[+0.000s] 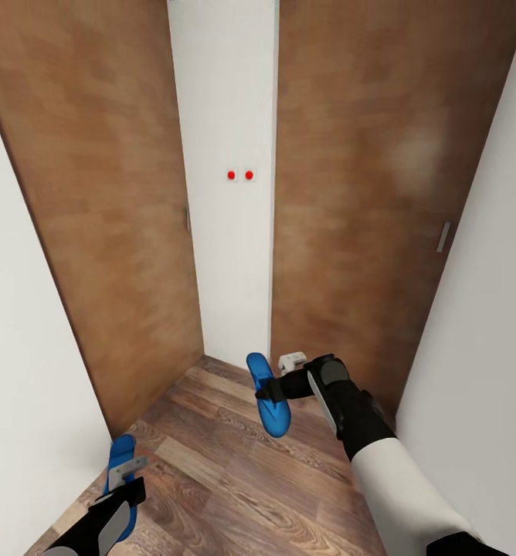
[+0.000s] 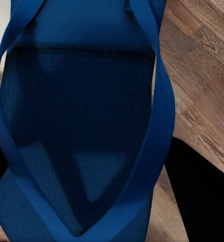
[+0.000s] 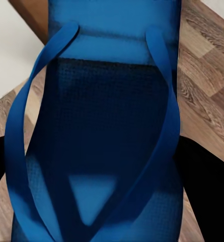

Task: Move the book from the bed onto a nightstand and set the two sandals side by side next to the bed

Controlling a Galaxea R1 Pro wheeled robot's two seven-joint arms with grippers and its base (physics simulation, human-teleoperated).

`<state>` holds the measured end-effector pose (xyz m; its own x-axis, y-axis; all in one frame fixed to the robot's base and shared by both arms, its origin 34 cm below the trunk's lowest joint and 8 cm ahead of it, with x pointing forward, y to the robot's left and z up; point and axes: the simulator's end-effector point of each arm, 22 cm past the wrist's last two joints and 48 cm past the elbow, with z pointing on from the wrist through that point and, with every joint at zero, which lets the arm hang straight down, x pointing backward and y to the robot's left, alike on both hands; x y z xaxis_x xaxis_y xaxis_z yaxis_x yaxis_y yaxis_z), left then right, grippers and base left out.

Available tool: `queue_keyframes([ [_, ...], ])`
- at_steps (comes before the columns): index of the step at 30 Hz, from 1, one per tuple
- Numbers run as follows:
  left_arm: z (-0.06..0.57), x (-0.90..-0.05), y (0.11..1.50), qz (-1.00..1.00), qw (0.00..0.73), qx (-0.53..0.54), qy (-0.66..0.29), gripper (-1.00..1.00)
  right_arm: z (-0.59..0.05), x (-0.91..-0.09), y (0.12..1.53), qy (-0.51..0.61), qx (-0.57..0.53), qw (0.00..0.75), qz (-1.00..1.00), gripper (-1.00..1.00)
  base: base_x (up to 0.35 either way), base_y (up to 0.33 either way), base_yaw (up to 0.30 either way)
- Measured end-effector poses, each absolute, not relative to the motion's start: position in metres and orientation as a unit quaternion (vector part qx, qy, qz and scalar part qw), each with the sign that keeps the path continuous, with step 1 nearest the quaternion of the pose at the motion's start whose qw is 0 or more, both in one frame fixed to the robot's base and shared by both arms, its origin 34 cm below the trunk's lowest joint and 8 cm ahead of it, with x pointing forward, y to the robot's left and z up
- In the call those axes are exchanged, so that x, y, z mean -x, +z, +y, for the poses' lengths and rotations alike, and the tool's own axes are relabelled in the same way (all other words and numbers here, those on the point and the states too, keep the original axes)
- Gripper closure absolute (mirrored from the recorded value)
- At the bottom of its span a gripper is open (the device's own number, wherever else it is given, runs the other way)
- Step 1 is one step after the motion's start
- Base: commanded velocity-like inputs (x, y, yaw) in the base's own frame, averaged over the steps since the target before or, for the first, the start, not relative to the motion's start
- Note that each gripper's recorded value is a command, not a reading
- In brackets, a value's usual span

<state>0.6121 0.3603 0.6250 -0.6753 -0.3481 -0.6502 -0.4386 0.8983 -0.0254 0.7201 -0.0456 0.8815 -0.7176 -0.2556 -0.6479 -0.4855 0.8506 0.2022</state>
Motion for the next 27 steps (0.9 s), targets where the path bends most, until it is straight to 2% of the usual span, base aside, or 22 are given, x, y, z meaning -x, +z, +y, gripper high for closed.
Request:
queue_keyframes([
  [23,0.359,-0.609,0.655,0.915,0.334,0.215,0.067,1.00,-0.047,-0.720,0.910,0.182,0.202,0.311,0.911,1.00,0.000,0.000,0.262],
  [27,0.359,-0.608,0.660,0.915,0.334,0.215,0.067,1.00,-0.047,-0.720,0.915,0.183,0.201,0.310,0.911,1.00,0.000,0.000,0.126],
])
